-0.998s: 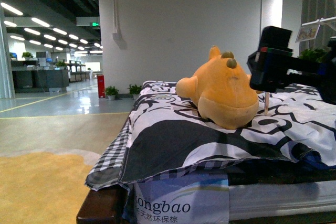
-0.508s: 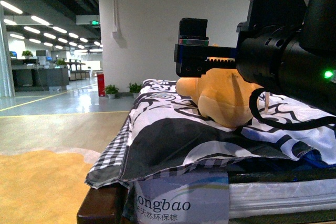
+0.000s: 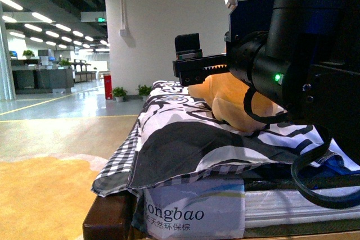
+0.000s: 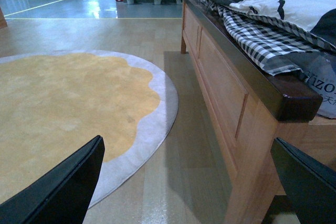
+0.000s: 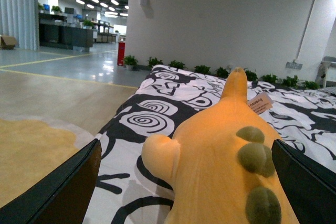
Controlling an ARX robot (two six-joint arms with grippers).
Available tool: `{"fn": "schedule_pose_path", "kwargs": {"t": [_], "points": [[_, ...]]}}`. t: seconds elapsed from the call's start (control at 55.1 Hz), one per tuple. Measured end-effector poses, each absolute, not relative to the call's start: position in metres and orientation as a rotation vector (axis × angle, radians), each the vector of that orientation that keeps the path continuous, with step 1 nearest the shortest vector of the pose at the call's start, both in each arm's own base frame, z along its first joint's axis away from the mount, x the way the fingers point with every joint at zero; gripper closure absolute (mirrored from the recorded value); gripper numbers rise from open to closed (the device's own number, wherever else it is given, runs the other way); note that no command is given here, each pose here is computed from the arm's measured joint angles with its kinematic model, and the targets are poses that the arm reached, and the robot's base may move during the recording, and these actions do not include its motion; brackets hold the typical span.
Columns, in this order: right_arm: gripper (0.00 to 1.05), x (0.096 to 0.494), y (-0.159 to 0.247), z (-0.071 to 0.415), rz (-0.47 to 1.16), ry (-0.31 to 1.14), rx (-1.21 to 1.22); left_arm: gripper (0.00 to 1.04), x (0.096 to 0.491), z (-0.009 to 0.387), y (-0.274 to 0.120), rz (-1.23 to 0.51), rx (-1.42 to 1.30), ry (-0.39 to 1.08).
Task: Put away toys
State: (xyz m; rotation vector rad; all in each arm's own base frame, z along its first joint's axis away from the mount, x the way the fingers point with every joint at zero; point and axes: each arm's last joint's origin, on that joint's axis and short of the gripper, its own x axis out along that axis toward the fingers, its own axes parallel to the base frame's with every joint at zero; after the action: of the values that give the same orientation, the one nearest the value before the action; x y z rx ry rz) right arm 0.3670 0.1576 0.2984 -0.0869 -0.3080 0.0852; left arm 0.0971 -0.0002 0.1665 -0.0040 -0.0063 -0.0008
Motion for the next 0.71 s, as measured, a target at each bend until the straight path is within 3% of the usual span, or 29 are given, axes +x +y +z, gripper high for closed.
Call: {"fn": "schedule_pose_path", "kwargs": {"t": [0.399,0.708], "points": [[0.07,0.412,0.12,0.278,-0.066,-0.177,-0.122,0.06,0.097,0.166,0.0,-0.001,-0.004,-0.006],[0.07,0.411,0.119,0.268,-0.027,-0.141,-0.117,0.06,0.097,0.166,0.0,-0.001,-0.004,-0.006]]}}
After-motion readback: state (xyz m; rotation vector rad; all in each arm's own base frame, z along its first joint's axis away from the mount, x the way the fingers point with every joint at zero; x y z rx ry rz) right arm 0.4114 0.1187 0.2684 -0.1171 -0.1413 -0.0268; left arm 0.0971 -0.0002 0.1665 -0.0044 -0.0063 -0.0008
